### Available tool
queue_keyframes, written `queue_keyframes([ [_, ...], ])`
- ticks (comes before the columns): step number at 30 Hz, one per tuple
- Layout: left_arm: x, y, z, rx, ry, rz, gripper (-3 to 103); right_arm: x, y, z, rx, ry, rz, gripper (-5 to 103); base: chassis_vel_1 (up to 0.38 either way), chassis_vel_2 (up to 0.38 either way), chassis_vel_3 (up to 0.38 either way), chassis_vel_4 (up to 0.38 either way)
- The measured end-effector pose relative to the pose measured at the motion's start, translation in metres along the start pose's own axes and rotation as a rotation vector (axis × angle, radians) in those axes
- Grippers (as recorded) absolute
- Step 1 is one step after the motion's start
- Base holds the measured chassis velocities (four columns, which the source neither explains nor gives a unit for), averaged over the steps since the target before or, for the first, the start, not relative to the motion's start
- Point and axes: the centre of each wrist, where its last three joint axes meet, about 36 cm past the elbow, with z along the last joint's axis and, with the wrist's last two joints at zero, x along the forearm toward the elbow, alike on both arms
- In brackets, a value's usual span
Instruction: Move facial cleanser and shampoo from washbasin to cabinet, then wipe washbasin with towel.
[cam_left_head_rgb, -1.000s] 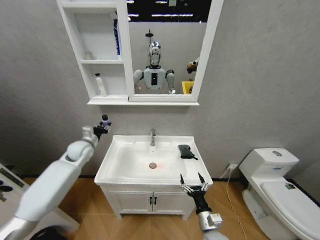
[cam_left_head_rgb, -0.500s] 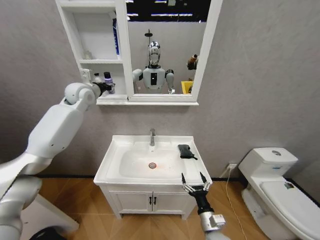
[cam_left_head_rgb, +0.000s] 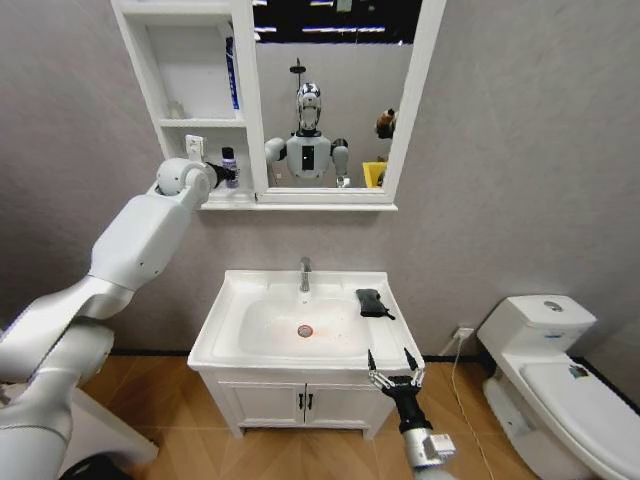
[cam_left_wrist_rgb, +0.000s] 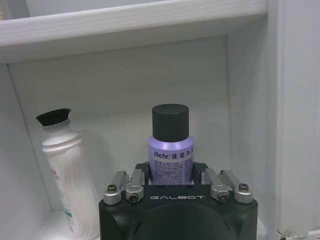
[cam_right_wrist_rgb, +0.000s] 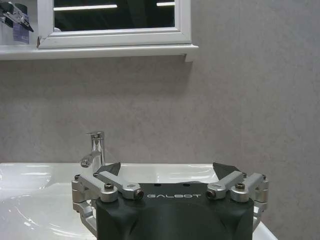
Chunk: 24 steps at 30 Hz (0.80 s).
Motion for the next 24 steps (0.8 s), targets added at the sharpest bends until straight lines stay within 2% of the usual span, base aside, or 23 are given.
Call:
queue_keyframes([
  [18,-0.009,-0.002,0.007,0.036,0.015,-0.010,42,0.000,-0.004,0.000,0.001,-0.002,0.006,100,0.000,0.000,0.000,0.000],
  [21,-0.005,0.000,0.008,0.045,0.004,-0.010,57,0.001,-0.004,0.000,0.001,-0.001,0.007,100,0.000,0.000,0.000,0.000],
  [22,-0.005,0.000,0.008,0.045,0.004,-0.010,57,0.001,-0.004,0.000,0.001,-0.001,0.007,100,0.000,0.000,0.000,0.000],
  [24,0.001,0.003,0.016,0.047,-0.002,-0.011,69,0.001,-0.003,0.000,0.000,-0.001,0.005,100,0.000,0.000,0.000,0.000],
])
